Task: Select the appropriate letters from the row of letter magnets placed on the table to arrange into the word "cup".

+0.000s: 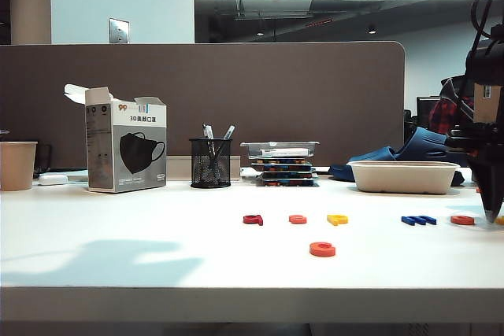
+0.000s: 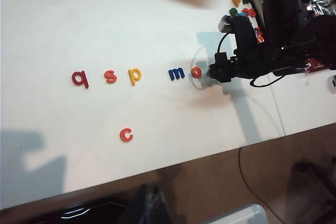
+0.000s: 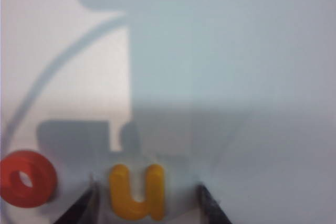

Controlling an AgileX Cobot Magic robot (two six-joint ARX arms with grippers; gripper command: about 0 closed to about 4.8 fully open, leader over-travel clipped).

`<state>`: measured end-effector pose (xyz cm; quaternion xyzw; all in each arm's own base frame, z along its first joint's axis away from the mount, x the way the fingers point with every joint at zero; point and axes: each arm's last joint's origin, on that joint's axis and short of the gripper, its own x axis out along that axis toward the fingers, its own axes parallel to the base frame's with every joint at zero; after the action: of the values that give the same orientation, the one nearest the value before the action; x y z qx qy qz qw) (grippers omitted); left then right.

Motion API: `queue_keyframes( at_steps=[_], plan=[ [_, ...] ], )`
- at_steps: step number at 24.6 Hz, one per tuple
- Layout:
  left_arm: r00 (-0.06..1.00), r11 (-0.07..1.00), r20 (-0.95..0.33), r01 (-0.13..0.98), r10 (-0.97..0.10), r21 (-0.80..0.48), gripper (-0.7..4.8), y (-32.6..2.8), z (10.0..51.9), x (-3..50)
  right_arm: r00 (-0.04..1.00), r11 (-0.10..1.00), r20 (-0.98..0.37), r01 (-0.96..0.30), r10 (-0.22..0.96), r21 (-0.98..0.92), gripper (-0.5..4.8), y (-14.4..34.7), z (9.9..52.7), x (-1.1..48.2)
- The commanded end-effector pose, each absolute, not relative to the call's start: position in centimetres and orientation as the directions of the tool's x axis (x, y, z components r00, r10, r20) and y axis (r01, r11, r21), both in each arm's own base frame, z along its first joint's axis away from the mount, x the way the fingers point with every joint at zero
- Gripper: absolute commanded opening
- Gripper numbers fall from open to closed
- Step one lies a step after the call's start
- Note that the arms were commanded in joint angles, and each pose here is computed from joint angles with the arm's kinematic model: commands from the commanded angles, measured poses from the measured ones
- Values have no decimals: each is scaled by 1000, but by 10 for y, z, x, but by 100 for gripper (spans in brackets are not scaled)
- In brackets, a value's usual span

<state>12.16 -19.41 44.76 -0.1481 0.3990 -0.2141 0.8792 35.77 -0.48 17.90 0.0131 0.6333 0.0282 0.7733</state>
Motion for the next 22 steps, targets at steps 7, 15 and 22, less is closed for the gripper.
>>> queue_keyframes(
  at_steps=[7, 15, 22],
  plan=[
    [597, 862, -630, 260, -498, -435, -5, -193, 449, 121, 153, 998, -986, 3, 68, 69, 241, -3, 174, 355],
    [597, 862, -630, 260, -498, -435, -5, -193, 449, 121, 141, 998, -988, 3, 68, 69, 201, -3, 173, 354],
    [597, 862, -630, 260, -498, -435, -5, -193, 449, 121, 145, 998, -987, -9, 69, 69, 200, 2, 173, 354]
  ],
)
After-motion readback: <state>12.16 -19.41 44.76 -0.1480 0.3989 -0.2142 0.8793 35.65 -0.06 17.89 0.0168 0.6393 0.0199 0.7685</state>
